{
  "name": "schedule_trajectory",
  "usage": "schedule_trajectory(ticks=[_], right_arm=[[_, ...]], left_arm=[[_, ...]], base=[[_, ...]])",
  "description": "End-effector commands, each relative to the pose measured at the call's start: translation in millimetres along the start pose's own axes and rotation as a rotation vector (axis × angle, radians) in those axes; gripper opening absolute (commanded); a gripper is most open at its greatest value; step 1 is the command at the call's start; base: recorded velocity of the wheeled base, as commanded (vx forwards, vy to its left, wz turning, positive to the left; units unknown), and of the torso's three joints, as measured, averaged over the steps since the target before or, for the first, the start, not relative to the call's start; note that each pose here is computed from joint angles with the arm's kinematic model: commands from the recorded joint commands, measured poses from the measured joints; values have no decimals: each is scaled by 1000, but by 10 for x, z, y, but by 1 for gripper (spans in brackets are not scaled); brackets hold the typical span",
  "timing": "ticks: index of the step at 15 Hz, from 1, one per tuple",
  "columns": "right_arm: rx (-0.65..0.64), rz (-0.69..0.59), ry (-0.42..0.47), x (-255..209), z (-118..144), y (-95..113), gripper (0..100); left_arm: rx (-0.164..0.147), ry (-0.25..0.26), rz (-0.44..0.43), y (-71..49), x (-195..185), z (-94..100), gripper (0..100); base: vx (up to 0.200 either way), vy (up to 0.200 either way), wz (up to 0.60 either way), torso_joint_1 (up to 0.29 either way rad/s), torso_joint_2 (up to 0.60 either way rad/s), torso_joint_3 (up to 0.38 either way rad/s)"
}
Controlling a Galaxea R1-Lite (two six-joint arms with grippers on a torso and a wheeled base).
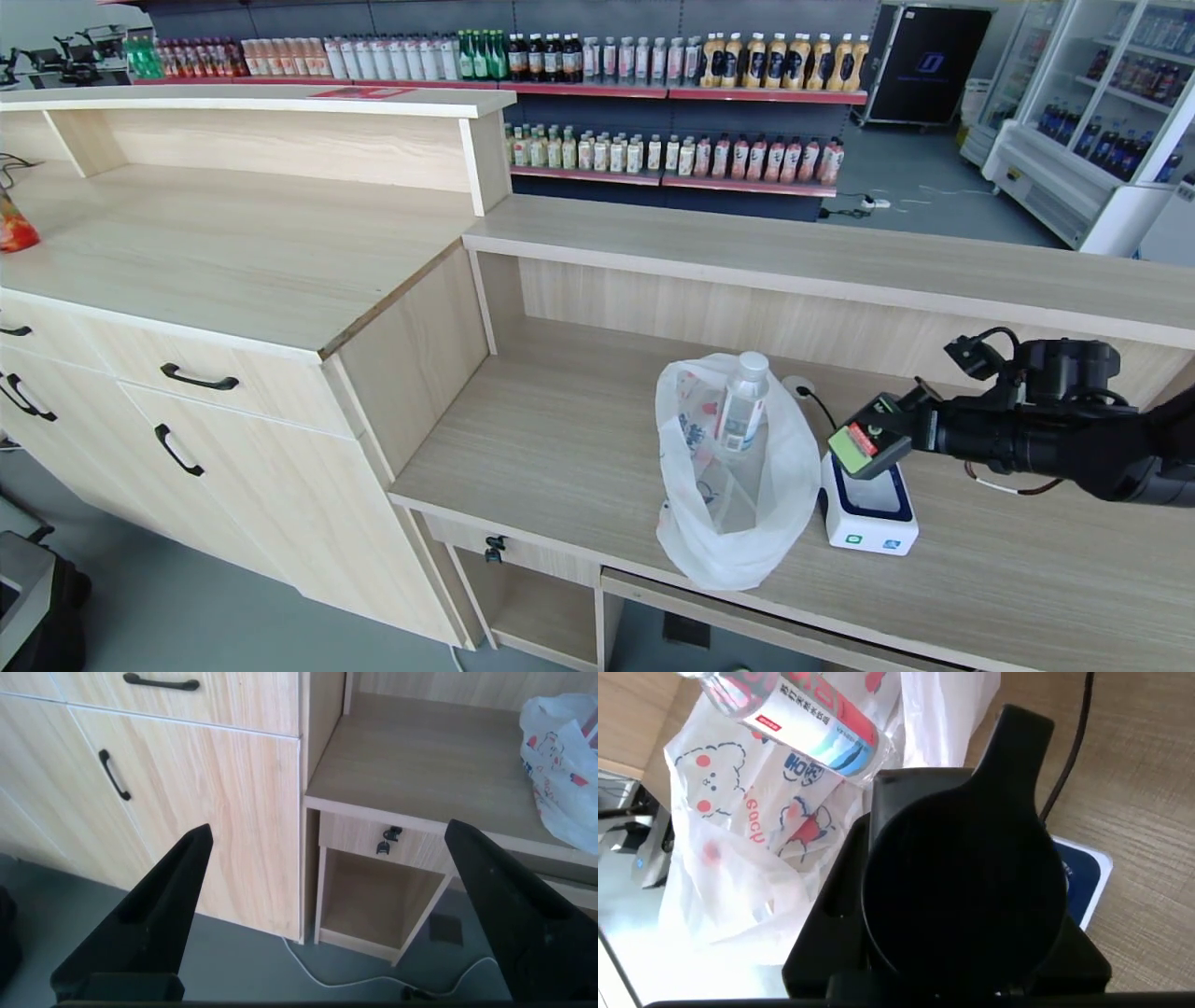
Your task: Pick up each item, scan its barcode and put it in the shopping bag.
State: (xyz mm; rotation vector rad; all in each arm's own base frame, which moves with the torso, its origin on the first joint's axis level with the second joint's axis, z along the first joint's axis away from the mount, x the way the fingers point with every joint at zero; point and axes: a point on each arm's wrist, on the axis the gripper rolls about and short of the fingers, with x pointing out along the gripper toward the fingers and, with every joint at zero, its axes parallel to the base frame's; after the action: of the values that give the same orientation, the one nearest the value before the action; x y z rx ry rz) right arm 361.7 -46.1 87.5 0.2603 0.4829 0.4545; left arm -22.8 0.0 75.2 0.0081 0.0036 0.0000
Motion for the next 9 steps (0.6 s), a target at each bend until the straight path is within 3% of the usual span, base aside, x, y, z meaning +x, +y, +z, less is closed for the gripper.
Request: schedule_trajectory(ticks=[1,2,4,6,8,9], right_arm=[[-152,-56,-158,-657,381,302,0],[-214,-82,-174,-811,376,342,0],[-551,-243,-145,-1439,60,433,0],[-769,-324,-111,-1736,-14,565,0],[-819,-328,-122,-1777,20,631,0],[-862,-292,-144,-1730,61,703,0]], left_arm=[[1,-1,0,0,0,0,100],[0,-1,0,0,0,0,100],[0,-1,0,0,0,0,100],[0,-1,0,0,0,0,100],[0,-1,0,0,0,0,100],[0,-1,0,0,0,0,100]], base=[[0,0,0,0,0,0],[0,0,0,0,0,0],[0,0,0,0,0,0],[0,0,0,0,0,0],[0,0,0,0,0,0],[0,0,600,7,7,7]])
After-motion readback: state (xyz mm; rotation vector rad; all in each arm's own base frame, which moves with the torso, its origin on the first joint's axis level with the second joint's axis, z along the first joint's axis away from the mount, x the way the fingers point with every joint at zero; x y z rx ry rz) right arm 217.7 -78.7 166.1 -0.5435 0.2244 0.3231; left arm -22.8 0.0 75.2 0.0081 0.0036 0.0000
